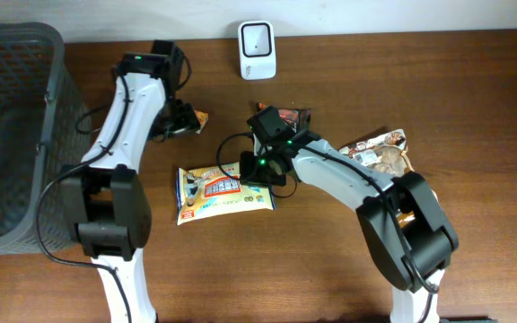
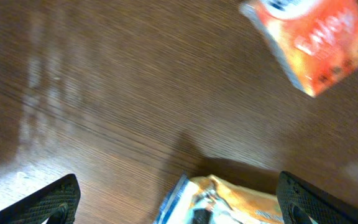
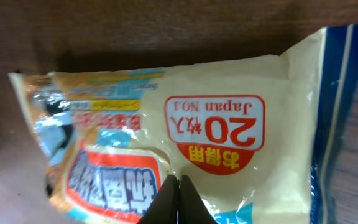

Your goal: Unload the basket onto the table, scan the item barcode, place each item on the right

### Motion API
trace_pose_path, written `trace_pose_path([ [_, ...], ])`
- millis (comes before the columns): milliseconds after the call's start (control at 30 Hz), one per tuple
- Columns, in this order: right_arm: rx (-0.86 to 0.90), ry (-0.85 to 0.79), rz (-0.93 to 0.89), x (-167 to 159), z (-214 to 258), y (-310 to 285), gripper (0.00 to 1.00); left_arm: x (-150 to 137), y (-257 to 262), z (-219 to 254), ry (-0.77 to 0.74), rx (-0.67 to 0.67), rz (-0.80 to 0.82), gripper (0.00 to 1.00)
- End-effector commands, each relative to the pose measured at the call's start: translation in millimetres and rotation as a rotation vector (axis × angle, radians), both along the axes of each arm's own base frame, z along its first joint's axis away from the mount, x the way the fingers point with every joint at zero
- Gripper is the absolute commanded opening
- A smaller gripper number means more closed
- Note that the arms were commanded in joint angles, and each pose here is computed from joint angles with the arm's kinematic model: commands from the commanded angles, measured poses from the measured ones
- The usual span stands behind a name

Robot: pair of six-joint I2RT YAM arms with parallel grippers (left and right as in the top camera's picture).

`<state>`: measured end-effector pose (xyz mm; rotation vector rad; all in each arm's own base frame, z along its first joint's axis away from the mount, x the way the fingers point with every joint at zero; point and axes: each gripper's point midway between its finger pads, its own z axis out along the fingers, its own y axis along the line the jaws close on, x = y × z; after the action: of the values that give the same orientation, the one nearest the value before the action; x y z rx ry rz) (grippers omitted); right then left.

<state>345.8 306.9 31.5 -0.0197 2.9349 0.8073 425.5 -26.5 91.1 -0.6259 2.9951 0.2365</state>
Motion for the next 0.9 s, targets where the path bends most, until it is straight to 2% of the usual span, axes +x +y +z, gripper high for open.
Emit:
trace_pose_path([
  [0, -0.038, 0.026, -0.016, -2.6, -15.1, -0.5, 0.04, -0.1, 4.4, 2.3, -0.003, 0.003, 0.021, 0.99],
  [167, -0.234, 0.085, -0.125, -7.5, -34.7, -45.9, 0.04, 1.8, 3.8, 2.3, -0.011, 0.002, 0.020, 0.99],
  [400, -0.408, 0.157, -0.246, -4.0, -42.7, -117.0, 0.04, 2.2, 3.7, 2.3, -0.013, 0.002, 0.020, 0.99],
  [567, -0.456, 0.189, -0.314, 0.7, -41.5, -151.6, 0.04, 2.2, 3.7, 2.3, -0.013, 0.002, 0.020, 0.99],
  [733, -0.443, 0.157, -0.307, 1.0, -11.8, -157.4, 0.04, 2.2, 3.7, 2.3, -0.013, 0.002, 0.020, 0.99],
  [867, -0.383, 0.068, -0.324, 4.1, 43.9, -155.3, 0.04, 2.2, 3.7, 2.3, -0.013, 0.002, 0.020, 0.99],
])
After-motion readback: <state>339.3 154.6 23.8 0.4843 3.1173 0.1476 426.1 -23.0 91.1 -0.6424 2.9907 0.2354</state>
